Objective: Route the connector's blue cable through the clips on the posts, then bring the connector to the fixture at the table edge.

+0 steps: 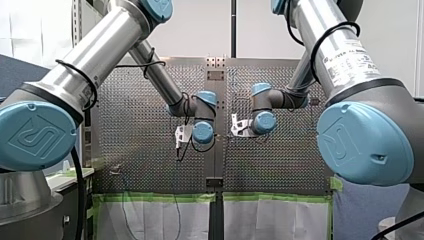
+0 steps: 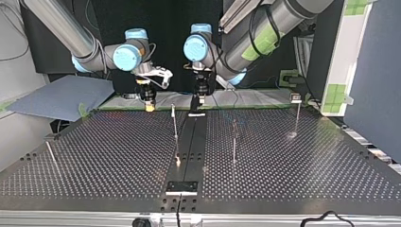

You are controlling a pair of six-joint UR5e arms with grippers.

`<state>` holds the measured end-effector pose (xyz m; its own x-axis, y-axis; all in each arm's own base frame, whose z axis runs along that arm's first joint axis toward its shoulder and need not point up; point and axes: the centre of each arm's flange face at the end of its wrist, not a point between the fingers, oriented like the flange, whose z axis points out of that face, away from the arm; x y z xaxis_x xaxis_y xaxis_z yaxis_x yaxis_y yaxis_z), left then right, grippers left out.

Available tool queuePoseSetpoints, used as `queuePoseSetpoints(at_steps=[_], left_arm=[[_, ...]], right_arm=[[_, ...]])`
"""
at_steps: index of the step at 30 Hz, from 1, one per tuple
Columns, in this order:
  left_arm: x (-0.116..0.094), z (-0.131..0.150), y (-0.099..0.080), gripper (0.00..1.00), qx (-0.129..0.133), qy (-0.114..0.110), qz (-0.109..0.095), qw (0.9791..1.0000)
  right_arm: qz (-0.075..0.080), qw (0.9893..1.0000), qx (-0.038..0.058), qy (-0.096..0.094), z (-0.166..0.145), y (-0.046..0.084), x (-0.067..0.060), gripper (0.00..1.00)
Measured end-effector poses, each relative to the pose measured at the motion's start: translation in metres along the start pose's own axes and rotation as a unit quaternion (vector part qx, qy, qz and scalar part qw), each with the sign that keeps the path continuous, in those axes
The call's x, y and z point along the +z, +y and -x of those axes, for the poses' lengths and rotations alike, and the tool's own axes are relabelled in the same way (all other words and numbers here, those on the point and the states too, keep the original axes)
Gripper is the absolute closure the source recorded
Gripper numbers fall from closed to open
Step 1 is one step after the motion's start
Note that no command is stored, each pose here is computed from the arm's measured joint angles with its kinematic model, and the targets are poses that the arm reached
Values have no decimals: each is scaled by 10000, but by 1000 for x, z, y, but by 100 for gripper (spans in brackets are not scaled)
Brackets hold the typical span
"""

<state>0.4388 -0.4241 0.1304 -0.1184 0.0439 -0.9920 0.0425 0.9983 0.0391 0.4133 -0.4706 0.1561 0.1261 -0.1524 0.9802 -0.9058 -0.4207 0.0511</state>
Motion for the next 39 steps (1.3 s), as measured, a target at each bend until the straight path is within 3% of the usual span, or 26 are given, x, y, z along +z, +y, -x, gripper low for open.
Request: queuePoseSetpoints(at_steps=[15,35,39], left_arm=[[14,-27,-11,100,79,99,-45,9999],[29,-21,-12,100,-7,24,-124,9999],[28,-21,-15,100,-11,29,-234,9997]], right_arm=[[66,10000,23,8,0,9,3,100],[176,9998,39,23,0,23,7,100],[185,9998,38,10,0,26,8,100]])
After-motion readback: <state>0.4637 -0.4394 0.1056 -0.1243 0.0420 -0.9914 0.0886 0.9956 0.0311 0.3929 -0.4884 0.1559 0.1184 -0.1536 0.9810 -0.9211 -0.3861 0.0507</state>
